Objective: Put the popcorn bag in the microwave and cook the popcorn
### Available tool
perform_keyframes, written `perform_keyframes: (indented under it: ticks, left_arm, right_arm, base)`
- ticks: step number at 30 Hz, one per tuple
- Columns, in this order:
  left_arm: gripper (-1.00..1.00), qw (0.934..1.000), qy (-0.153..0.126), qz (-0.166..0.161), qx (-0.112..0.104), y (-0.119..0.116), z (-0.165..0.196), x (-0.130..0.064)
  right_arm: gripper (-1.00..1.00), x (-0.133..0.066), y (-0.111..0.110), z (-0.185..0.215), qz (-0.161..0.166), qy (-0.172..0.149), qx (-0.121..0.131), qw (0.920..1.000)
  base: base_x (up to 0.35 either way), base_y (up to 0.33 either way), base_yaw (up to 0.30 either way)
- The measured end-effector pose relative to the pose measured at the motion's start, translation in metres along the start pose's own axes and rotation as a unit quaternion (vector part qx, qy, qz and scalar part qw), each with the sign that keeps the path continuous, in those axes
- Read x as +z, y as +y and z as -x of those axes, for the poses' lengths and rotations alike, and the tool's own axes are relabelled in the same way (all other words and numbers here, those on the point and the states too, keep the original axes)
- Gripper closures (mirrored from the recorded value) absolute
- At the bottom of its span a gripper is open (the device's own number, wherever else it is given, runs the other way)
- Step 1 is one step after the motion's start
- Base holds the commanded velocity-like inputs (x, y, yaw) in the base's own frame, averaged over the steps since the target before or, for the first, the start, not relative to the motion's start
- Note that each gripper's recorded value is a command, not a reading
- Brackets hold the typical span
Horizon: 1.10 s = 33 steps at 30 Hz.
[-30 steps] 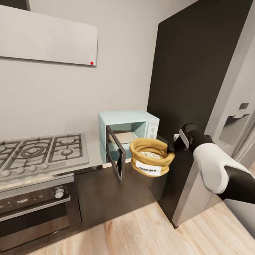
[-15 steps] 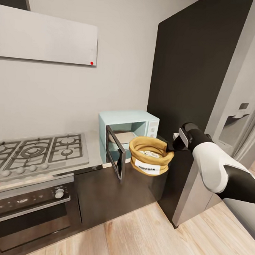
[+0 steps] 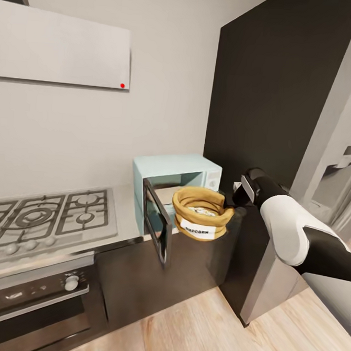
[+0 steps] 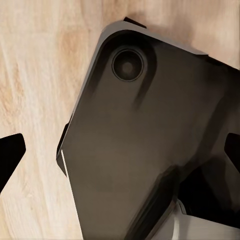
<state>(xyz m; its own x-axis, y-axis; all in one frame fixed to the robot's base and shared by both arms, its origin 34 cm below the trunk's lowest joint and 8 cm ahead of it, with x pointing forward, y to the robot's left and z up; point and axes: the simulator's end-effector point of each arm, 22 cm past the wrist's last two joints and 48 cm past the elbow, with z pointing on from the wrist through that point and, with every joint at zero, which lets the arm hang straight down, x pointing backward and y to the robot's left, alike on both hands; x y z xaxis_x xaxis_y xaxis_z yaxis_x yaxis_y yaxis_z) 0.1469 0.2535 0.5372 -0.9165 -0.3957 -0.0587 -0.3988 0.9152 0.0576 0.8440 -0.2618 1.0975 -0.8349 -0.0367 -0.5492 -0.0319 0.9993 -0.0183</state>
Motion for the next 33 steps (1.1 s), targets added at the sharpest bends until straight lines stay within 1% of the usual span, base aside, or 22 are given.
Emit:
perform_keyframes:
  ticks: [4,11,20,21,22,23,25,33]
  left_arm:
    - [-1.0,1.0,0.0,0.0,0.0,0.0,0.0,0.0]
    - [-1.0,1.0,0.0,0.0,0.0,0.0,0.0,0.0]
    - [-1.0,1.0,0.0,0.0,0.0,0.0,0.0,0.0]
    - [-1.0,1.0,0.0,0.0,0.0,0.0,0.0,0.0]
    - [-1.0,1.0,0.0,0.0,0.0,0.0,0.0,0.0]
    - [-1.0,1.0,0.0,0.0,0.0,0.0,0.0,0.0]
    - [-1.0,1.0,0.0,0.0,0.0,0.0,0.0,0.0]
    - [-1.0,1.0,0.0,0.0,0.0,0.0,0.0,0.0]
  right_arm:
    - [1.0,0.0,0.011,0.001,0.004,-0.001,-0.006,1.0]
    - [1.0,0.0,0.012,0.001,0.004,-0.001,-0.007,1.0]
    - [1.0,0.0,0.012,0.002,0.006,-0.002,-0.007,1.0]
    - [1.0,0.0,0.014,0.002,0.007,-0.002,-0.007,1.0]
    - [1.0,0.0,0.022,0.002,0.013,-0.002,-0.009,0.9999]
    - [1.0,0.0,0.035,0.002,0.02,-0.002,-0.015,0.9997]
    - [1.0,-0.001,0.048,0.002,0.025,-0.002,-0.023,0.9994]
    - [1.0,-0.006,0.051,0.009,0.027,-0.008,-0.024,0.9993]
  base:
    - [0.244,0.0,0.0]
    - [0.216,0.0,0.0]
    - [0.018,0.0,0.0]
    - [0.0,0.0,0.0]
    - [0.0,0.0,0.0]
    - [0.0,0.0,0.0]
    - [0.0,0.0,0.0]
    - [0.0,0.0,0.0]
